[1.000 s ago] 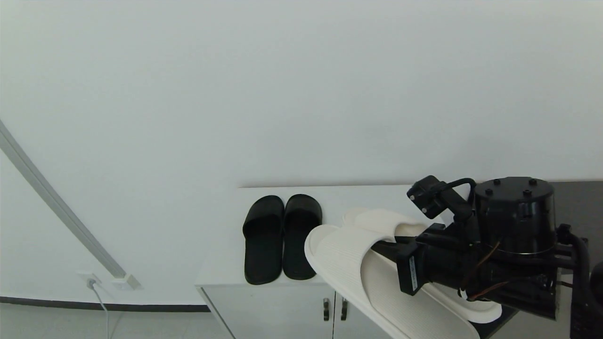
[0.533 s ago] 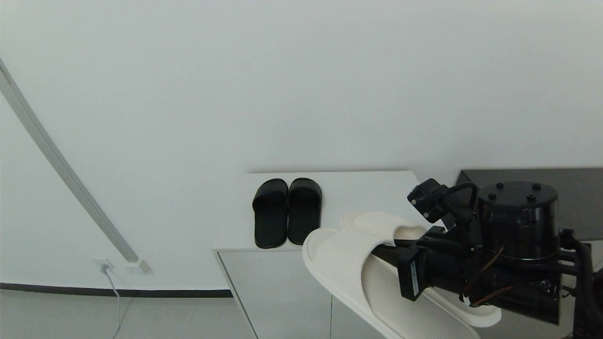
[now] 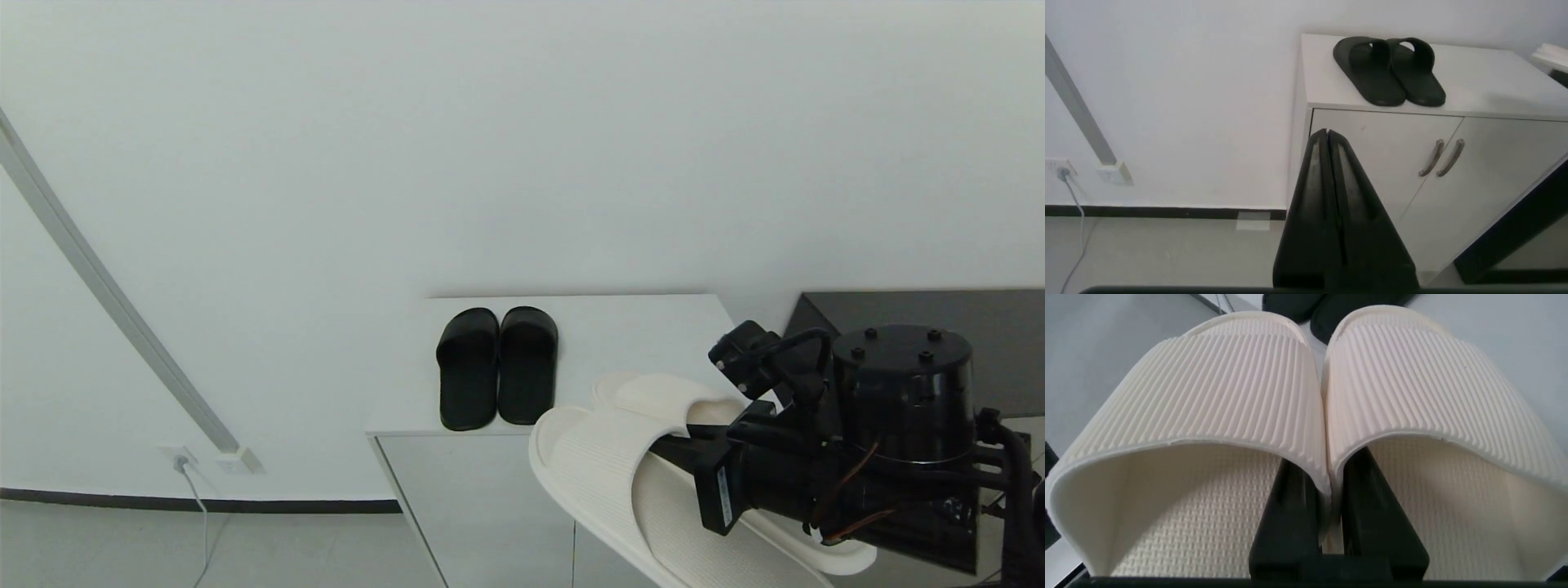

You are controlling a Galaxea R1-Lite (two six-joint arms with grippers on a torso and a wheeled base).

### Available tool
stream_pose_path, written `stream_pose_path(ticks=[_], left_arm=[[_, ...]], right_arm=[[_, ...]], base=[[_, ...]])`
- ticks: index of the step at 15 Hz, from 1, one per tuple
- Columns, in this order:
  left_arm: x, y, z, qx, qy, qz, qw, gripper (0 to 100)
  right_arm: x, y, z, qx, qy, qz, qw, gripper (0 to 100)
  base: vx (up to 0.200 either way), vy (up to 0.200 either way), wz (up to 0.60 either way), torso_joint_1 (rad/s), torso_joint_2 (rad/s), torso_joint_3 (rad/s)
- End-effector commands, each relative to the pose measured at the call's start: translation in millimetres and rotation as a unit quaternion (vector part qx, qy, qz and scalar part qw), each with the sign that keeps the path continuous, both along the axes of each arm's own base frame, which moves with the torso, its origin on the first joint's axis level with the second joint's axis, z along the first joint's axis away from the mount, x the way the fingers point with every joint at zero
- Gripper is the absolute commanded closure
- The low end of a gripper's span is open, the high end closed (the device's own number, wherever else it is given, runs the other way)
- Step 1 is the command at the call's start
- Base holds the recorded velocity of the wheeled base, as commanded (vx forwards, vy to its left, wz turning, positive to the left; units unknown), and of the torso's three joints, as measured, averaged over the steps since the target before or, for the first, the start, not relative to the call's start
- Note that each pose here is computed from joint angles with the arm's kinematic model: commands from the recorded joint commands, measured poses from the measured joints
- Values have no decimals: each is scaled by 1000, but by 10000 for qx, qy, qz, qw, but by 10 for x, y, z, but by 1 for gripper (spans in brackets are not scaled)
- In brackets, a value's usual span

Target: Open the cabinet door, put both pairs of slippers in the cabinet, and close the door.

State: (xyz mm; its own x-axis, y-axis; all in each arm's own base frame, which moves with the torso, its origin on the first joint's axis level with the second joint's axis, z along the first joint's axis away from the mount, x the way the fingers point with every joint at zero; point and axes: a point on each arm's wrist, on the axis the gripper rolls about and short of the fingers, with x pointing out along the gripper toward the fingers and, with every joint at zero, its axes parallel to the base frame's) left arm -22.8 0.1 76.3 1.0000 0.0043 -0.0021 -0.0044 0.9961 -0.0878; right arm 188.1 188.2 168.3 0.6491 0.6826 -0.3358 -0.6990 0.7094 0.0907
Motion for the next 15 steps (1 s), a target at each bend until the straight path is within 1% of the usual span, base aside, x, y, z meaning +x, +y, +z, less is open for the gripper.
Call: stream_pose_path(ticks=[1,5,7,9,12,15], left_arm=[[0,0,0,-5,-3,2,10000,100],[0,0,0,-5,-3,2,10000,100],[0,0,0,-5,-3,2,10000,100],[0,0,0,-5,-3,2,10000,100],[0,0,0,-5,-3,2,10000,100],[0,0,0,2,-3,9,10000,100]], right_arm=[[-19,0,-9,-8,10,28,10000,100],[-38,15,-8,47,-31,79,10000,100],[-50,8,-16,37,-21,86,10000,100],[-154,-19,-6,45,-34,203,9998,100],[-387,-70,-64,-26,25,480,9988,100],[-457,-88,-106,-149,-2,626,9979,100]], base=[[0,0,0,0,0,0],[0,0,0,0,0,0],[0,0,0,-134,295,151],[0,0,0,-146,330,173],[0,0,0,-159,336,175],[0,0,0,-154,331,178]])
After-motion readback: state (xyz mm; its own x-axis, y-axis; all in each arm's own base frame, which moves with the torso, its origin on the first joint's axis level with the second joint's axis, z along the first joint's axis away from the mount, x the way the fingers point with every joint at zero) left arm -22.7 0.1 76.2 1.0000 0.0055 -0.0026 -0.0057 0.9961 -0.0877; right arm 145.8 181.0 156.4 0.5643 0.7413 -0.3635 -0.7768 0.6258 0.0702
